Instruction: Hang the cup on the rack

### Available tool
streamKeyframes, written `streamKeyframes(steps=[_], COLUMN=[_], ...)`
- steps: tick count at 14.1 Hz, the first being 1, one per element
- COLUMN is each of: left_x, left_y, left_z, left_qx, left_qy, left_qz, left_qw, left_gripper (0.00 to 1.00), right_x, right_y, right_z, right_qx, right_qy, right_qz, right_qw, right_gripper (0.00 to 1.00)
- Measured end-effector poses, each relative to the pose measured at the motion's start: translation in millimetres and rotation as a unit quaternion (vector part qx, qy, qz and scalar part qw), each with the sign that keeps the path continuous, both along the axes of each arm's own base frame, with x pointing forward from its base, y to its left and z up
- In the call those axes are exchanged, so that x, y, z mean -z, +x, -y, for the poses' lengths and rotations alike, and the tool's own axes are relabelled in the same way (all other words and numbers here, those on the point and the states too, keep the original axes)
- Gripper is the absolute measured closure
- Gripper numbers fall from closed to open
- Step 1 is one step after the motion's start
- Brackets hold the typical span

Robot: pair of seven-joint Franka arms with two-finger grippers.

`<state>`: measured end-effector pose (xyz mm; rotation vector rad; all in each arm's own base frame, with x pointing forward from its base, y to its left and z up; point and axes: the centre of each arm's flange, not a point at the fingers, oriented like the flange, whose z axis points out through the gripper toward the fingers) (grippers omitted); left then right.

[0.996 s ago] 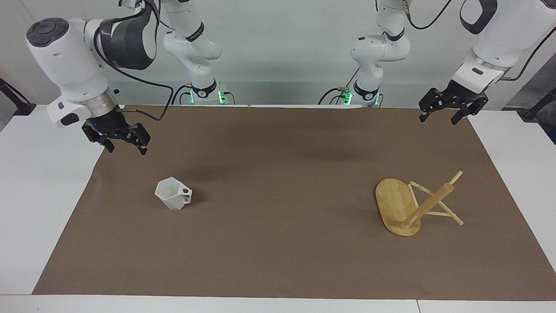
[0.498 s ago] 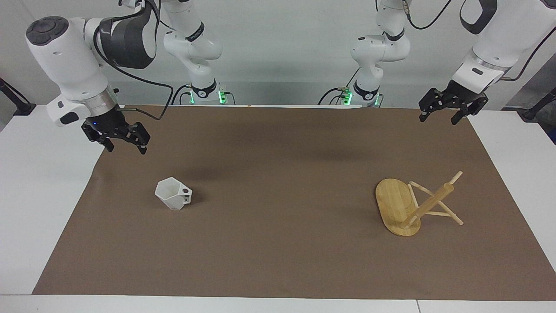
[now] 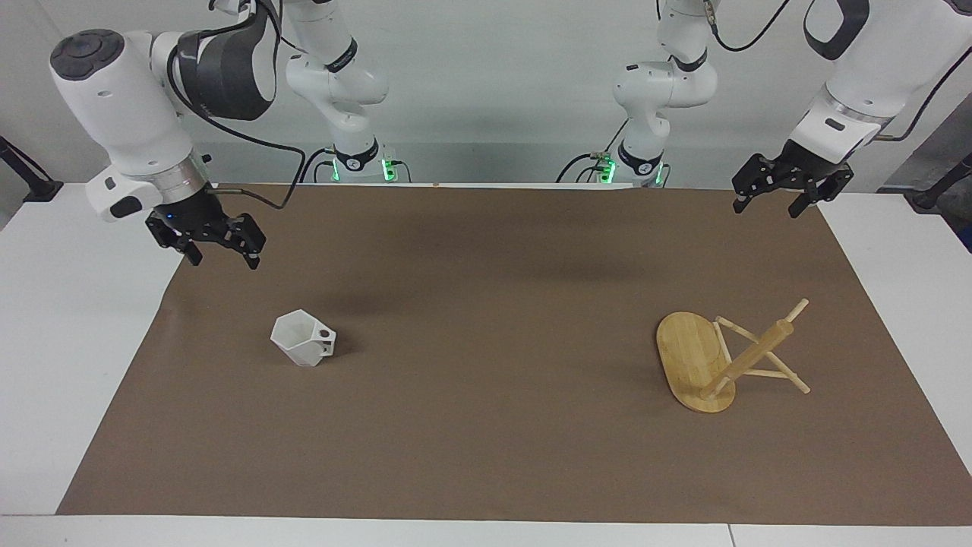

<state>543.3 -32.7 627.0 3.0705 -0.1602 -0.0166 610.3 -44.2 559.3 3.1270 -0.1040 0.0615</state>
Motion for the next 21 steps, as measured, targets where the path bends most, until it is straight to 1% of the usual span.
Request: streamKeyframes(steps=[4,6,9,12,15,17,21], left_x=[0,0,0,0,0,0,0], left_y=[0,0,0,0,0,0,0], left_z=[0,0,0,0,0,0,0], left_qx=[0.0,0.0,0.0,0.0,0.0,0.0,0.0], left_qy=[0.0,0.0,0.0,0.0,0.0,0.0,0.0], left_qz=[0.0,0.0,0.0,0.0,0.0,0.0,0.0], left_qw=[1.0,1.0,1.0,1.0,1.0,1.0,1.0], left_gripper=[0.0,0.0,0.0,0.0,0.0,0.0,0.0], right_x=[25,31,47,73,90,102,140], right_y=[1.3,1.8,8.6,16.4,18.9,22.8,25.3], right_z=[0,1,2,3,3,3,3], right_qx=[0.0,0.0,0.0,0.0,-0.001,-0.001,-0.002], right_qy=[0.001,0.001,0.002,0.003,0.004,0.004,0.005], right_qz=[-0.007,-0.009,-0.005,0.001,0.002,0.011,0.02], right_qw=[1.0,1.0,1.0,1.0,1.0,1.0,1.0], right_gripper=[0.0,0.0,0.0,0.0,0.0,0.0,0.0])
